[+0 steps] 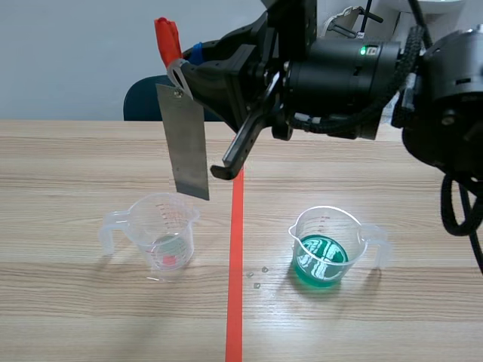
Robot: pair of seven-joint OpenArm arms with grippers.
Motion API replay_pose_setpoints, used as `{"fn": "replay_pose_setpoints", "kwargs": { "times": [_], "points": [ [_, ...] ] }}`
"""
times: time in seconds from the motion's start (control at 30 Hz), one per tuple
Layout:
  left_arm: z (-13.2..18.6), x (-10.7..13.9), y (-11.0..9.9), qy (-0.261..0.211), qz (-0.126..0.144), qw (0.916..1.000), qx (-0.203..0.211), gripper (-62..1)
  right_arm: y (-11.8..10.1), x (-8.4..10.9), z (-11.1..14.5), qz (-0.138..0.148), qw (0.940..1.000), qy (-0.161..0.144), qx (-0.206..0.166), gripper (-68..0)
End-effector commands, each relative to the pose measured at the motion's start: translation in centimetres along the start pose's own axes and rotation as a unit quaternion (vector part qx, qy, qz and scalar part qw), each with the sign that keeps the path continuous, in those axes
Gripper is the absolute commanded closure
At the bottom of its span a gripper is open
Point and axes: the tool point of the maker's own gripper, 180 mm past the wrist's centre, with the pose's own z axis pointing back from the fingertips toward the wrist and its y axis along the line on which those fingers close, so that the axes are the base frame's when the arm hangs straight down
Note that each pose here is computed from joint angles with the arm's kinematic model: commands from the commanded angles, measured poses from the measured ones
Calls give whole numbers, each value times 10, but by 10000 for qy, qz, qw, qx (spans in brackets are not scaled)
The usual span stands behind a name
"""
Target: Do the redox reaction experiment
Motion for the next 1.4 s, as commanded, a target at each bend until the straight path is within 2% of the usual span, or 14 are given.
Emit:
{"fn": "replay_pose_setpoints", "kwargs": {
  "times": [0.0,0.5,1.37],
  "points": [
    [-1,6,0,-139,13,9999,16,-623,-7,14,-5,68,9996,-249,-56,-20],
    [-1,5,0,-137,13,9999,16,-623,14,6,-50,-245,9983,-344,404,-20],
    [-1,6,0,-140,13,9999,17,-623,15,-1,-53,-310,9984,-251,413,-20]
  ]
}}
